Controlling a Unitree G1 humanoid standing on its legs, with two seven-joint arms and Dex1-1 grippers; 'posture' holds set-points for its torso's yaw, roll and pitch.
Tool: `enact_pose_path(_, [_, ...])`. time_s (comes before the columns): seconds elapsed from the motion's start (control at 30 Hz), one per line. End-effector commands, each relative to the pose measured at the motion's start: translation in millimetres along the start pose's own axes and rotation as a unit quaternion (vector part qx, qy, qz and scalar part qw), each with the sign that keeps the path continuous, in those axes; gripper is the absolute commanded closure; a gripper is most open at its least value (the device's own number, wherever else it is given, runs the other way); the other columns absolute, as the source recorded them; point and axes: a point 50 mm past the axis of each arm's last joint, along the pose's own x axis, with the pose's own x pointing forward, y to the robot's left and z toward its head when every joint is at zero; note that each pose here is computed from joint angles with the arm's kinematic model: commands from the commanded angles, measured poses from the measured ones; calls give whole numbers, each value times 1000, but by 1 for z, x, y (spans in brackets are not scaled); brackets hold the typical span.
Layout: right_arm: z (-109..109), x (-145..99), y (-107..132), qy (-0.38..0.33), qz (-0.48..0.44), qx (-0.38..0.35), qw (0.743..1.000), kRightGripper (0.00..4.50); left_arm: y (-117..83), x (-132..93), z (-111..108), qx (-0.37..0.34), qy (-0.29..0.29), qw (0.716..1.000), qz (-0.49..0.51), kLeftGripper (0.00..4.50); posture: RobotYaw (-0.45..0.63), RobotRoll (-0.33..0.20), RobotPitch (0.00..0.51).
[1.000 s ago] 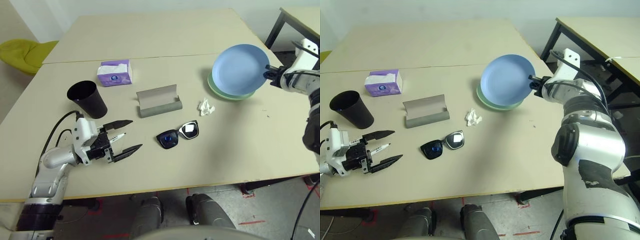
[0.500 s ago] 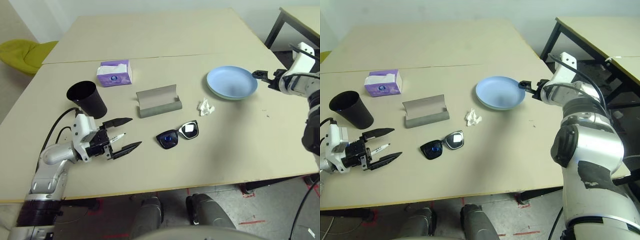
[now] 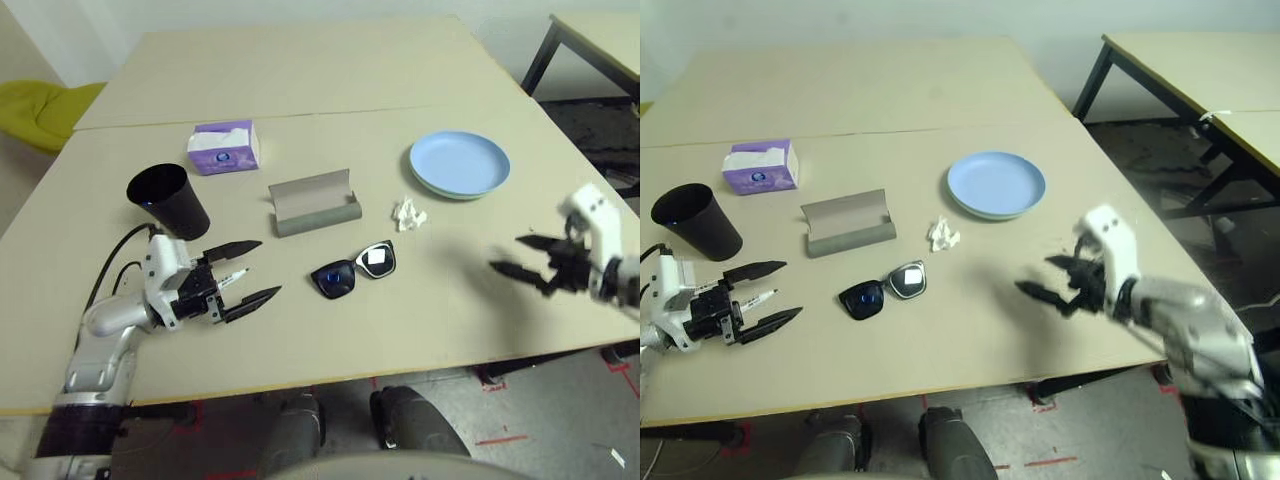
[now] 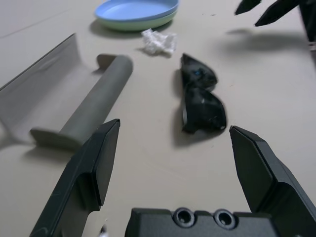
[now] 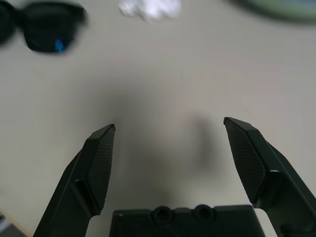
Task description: Organize and tidy the items on the table.
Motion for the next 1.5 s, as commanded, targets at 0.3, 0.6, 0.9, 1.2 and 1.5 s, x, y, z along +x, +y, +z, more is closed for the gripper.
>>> enact_pose_path(0.3, [15, 58, -12, -45, -30, -40, 998, 22, 4, 2, 10, 15, 19, 998, -54, 0, -148, 0, 121])
enact_pose_path(0.6, [25, 101, -7, -57, 7, -59, 997, 22, 4, -4, 7, 14, 24, 998, -49, 0, -144, 0, 121])
enact_pose_path(0.9, [23, 127, 5, -37, 53, -49, 997, 22, 1, -4, 5, 13, 24, 999, -43, 0, -125, 0, 127])
enact_pose_path(1.2, [30, 142, 2, -36, 40, -46, 997, 22, -3, 7, 12, 13, 15, 999, -47, 0, -130, 0, 123])
enact_pose_path(1.5, [37, 150, -5, -37, 17, -41, 998, 22, -6, 13, 17, 12, 9, 999, -48, 0, -131, 0, 124])
